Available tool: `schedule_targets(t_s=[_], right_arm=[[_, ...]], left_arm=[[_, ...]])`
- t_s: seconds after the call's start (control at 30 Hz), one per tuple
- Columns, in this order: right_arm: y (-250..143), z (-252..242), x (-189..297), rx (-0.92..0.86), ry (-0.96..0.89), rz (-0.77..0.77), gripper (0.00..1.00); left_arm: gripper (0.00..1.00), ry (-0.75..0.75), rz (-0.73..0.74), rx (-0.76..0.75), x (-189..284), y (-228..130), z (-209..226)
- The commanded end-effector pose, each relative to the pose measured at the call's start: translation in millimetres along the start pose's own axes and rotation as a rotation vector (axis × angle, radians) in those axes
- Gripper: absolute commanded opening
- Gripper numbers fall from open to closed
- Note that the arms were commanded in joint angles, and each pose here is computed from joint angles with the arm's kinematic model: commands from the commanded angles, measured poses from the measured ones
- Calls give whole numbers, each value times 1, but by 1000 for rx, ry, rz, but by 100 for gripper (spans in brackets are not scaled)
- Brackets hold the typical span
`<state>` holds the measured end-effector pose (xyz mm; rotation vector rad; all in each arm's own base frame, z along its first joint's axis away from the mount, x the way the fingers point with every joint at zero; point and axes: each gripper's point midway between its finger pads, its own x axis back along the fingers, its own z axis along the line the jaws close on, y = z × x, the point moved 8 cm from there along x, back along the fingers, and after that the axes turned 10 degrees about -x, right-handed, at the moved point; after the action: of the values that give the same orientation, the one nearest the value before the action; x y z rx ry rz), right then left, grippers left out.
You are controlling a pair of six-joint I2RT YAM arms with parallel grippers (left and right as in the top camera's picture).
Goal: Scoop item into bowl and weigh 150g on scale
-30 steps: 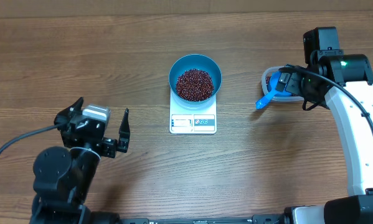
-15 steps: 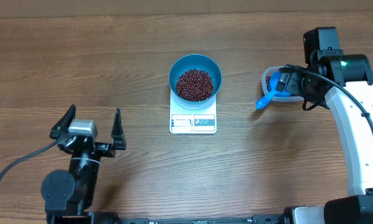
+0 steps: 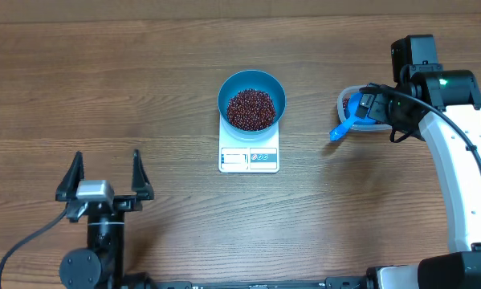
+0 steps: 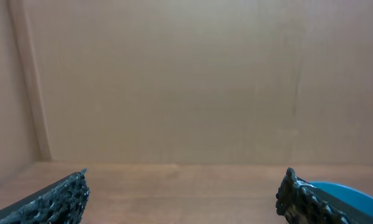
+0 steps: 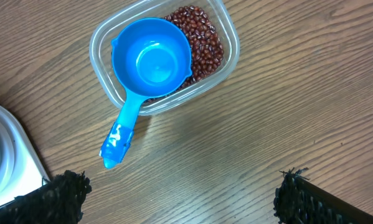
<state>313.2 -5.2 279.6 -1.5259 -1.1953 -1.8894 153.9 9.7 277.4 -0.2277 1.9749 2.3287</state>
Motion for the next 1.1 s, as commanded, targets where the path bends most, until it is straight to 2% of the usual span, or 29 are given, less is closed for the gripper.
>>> schedule_targets(t_s=[0.0,0.33,0.53,0.83,1.07], right_arm=[[7,2,7,2,17,-31,100],[7,2,7,2,18,-30,100],[7,2,7,2,17,-30,100],[7,2,7,2,18,-30,100],[7,2,7,2,18,-30,100]], left_arm=[[100,43,-33,5,4,-7,3],[100,80,-218,-9,9,-20,2],[100,85,-261,-11,9,-29,1],[99,72,-204,21,6,-42,-1],[100,50,-43,32,3,-68,-5]])
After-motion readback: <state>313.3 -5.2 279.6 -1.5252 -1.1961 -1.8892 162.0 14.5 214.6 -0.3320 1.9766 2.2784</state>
